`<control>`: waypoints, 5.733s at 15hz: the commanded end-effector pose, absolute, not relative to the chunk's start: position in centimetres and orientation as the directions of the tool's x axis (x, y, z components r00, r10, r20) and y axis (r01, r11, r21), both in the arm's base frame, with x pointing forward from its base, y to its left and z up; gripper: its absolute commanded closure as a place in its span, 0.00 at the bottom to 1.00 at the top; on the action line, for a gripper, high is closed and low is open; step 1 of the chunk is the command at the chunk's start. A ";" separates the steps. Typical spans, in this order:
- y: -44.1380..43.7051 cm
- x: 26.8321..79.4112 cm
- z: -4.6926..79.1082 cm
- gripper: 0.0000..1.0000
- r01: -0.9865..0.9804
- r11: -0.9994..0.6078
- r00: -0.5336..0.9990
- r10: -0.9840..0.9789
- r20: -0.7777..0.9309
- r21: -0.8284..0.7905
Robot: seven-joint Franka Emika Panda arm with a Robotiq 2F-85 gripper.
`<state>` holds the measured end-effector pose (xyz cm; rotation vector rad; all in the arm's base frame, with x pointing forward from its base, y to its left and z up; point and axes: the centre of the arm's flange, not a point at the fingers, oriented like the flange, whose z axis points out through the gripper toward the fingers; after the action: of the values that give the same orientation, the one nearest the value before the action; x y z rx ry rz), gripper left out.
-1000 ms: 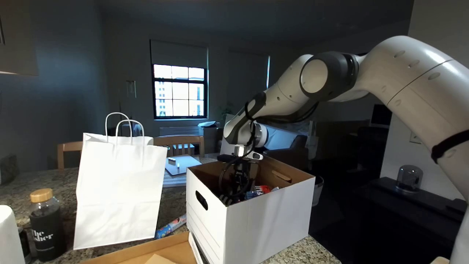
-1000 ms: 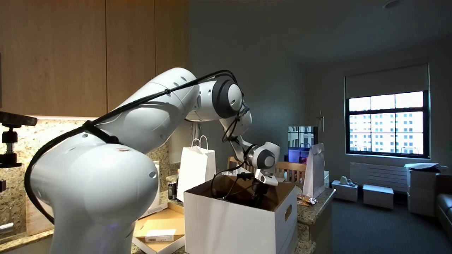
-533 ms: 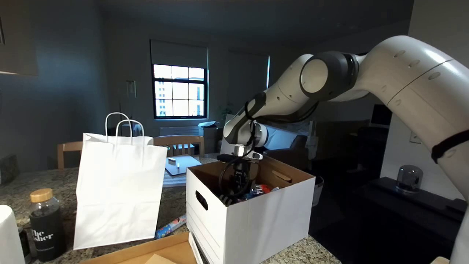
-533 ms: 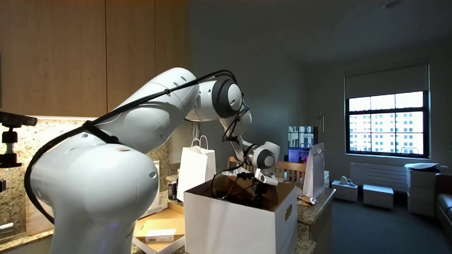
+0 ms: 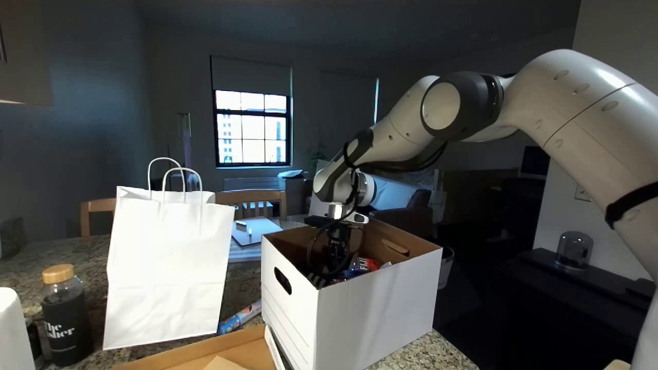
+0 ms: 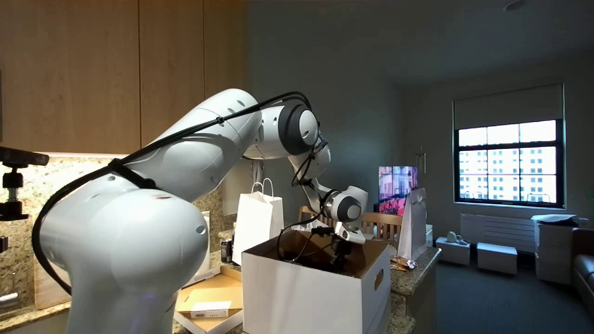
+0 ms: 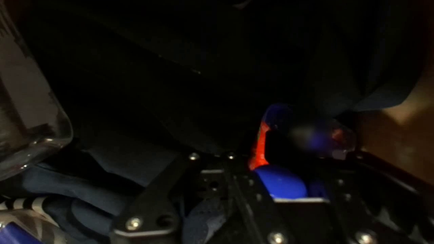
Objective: Pick up two bottles from the box and put them on the box cover
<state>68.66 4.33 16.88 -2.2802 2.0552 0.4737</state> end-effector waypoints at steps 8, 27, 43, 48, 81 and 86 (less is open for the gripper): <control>3.7 67.0 18.6 0.08 -0.980 -0.129 0.088 -0.964 -0.250 0.152; 3.7 67.0 17.8 0.85 -0.974 -0.148 0.103 -0.965 -0.242 0.173; 7.6 64.5 24.2 0.84 -0.929 -0.369 0.369 -0.911 -0.183 -0.039; 10.1 64.7 25.5 0.84 -0.858 -0.512 0.492 -0.786 -0.373 -0.054; 31.3 62.1 40.9 0.84 -0.755 -0.651 0.610 -0.741 -0.279 0.076; 34.5 59.2 44.7 0.84 -0.753 -0.656 0.617 -0.732 -0.288 0.055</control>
<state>62.09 33.90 42.50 -2.7542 1.2531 0.4379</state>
